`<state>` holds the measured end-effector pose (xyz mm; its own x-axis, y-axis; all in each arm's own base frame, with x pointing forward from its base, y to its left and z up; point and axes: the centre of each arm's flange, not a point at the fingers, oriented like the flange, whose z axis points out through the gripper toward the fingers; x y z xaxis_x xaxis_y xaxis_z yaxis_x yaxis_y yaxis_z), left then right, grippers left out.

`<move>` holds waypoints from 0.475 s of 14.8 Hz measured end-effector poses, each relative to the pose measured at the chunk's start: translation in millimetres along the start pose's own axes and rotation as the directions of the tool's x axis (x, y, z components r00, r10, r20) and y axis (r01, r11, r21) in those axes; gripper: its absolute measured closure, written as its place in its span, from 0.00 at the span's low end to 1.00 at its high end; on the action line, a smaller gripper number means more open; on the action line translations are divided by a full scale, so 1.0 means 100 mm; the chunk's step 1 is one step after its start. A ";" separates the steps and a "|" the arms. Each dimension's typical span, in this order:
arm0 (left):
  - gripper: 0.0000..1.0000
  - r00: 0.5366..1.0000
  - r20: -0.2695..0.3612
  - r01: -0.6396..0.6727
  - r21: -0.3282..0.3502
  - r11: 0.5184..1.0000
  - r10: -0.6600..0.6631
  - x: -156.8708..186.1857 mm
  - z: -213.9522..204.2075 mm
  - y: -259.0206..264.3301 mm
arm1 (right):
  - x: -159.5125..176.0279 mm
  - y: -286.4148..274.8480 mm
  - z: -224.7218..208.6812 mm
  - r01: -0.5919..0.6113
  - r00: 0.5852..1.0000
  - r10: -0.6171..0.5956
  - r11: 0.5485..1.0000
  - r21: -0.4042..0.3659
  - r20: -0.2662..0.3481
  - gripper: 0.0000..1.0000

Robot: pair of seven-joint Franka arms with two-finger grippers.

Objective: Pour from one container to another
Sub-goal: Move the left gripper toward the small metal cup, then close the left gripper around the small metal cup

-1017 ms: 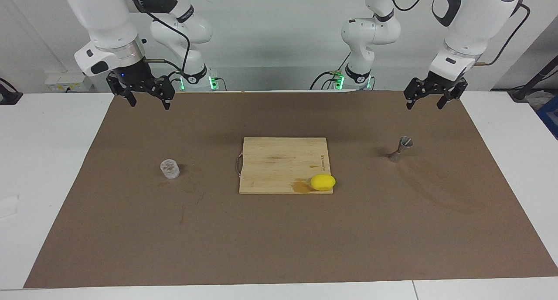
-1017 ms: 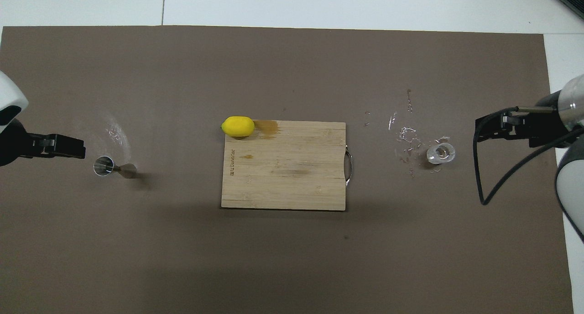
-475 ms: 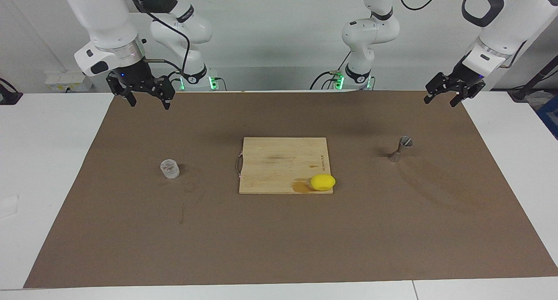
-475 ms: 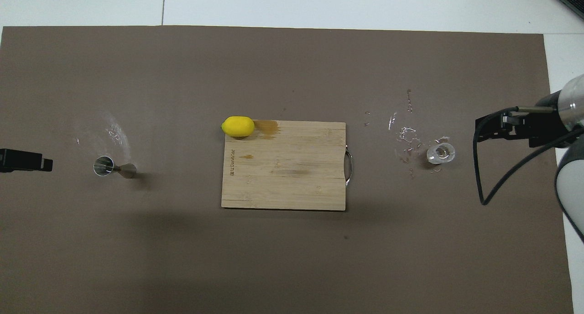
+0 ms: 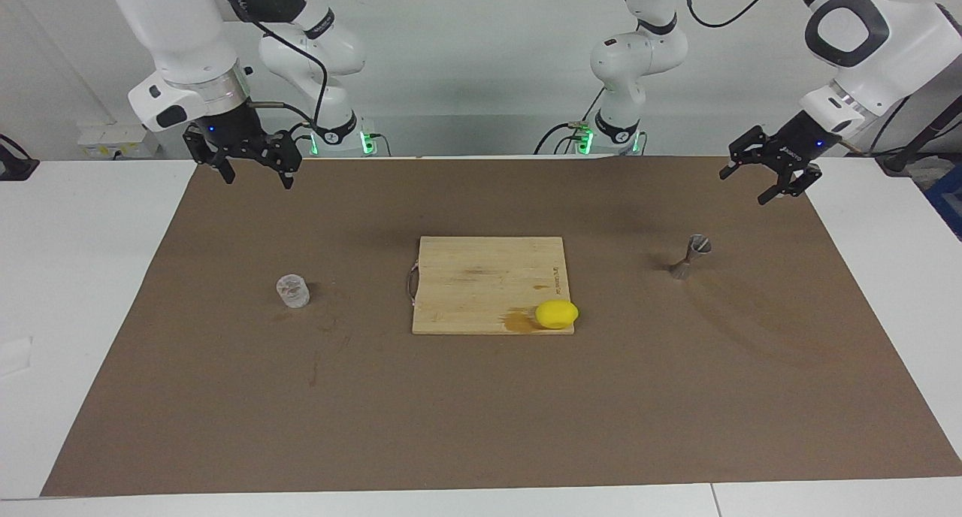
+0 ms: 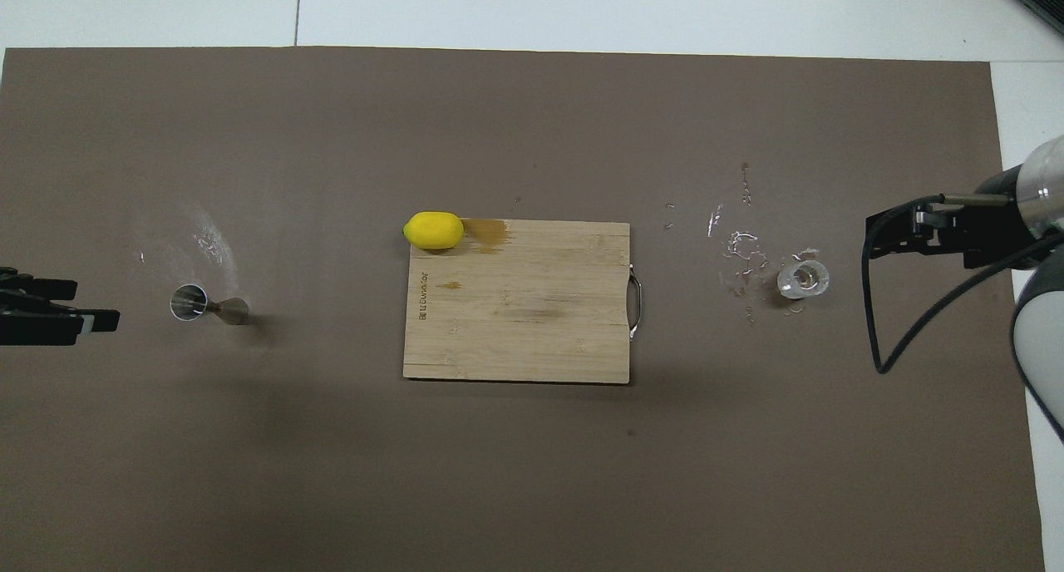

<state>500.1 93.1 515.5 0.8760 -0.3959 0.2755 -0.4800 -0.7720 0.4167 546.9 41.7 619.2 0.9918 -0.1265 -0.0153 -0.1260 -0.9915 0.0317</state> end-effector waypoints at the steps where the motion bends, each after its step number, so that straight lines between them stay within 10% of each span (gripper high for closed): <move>1: 0.00 0.999 -0.028 -0.042 -0.037 0.998 0.041 -0.01 0.07 -0.09 | 0.00 0.00 0.00 0.000 1.000 0.000 1.000 0.000 0.000 0.00; 7: 0.00 0.934 -0.225 -0.310 -0.128 0.942 0.277 -0.04 0.43 -0.58 | 0.00 0.00 0.00 0.000 1.000 0.000 1.000 0.000 0.000 0.00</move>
<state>526.2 118.0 452.8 0.6744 -0.4724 0.5675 -0.7302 -0.5408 0.4176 546.9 41.5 619.2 0.9918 -0.1268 -0.0152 -0.1263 -0.9915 0.0317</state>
